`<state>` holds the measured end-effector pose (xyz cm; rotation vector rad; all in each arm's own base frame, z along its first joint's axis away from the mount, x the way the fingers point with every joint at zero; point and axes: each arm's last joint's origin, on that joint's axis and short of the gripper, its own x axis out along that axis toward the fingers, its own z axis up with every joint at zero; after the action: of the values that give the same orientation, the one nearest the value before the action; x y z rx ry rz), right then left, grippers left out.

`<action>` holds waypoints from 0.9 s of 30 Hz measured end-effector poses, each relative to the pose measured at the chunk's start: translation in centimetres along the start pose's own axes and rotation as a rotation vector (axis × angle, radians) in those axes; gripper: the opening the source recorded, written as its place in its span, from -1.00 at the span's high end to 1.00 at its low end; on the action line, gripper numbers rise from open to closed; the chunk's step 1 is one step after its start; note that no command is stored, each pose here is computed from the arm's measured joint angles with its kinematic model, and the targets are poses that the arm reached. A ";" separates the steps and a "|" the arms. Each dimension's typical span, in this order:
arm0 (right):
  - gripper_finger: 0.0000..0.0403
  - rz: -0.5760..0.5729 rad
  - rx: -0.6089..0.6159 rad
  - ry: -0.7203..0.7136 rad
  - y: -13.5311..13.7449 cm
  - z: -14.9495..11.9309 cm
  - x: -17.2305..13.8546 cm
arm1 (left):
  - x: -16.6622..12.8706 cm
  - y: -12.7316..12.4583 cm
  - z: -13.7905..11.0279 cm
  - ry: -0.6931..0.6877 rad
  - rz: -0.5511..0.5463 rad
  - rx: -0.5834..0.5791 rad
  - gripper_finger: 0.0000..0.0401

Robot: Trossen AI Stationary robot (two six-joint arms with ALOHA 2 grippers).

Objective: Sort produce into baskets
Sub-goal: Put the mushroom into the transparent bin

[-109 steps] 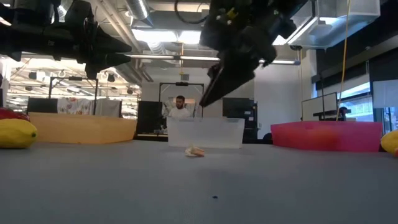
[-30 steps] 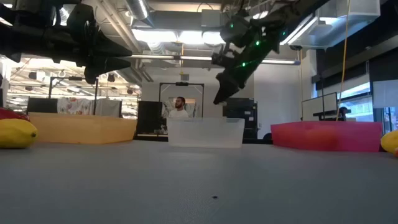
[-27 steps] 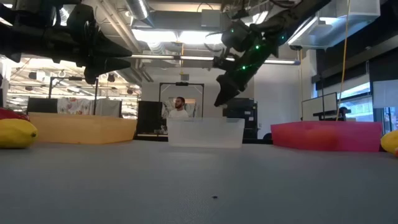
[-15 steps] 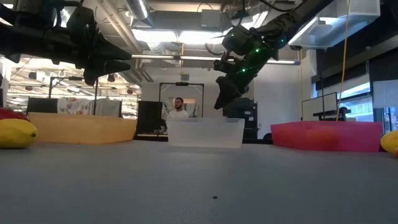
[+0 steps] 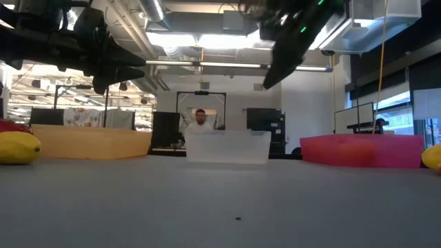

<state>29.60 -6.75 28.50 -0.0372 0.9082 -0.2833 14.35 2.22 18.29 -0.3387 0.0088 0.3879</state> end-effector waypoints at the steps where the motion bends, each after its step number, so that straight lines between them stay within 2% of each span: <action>1: -0.09 0.016 -0.002 0.013 0.7 -0.3 -0.9 | 0.0 0.0 0.0 0.000 0.000 0.000 0.17; 6: -0.10 0.094 0.008 0.058 3.8 -1.5 -4.2 | 0.0 0.0 0.1 -0.007 -0.003 0.003 0.17; 11: -0.10 0.142 0.019 0.174 6.7 -2.9 -5.3 | 0.0 0.0 0.1 -0.007 -0.003 0.003 0.17; 15: -0.10 0.155 0.032 0.263 9.0 -4.0 -5.4 | 0.0 0.0 0.1 -0.008 -0.003 0.003 0.17; 20: -0.10 0.146 0.067 0.290 11.3 -5.2 -5.8 | 0.0 0.0 0.1 -0.007 -0.003 0.005 0.17; 27: -0.10 0.114 0.150 0.416 13.2 -9.0 -4.7 | 0.0 0.0 0.1 -0.008 -0.003 0.005 0.17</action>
<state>22.84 7.95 24.64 0.2183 1.2940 -0.2565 14.35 2.22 18.37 -0.3327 0.0018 0.3864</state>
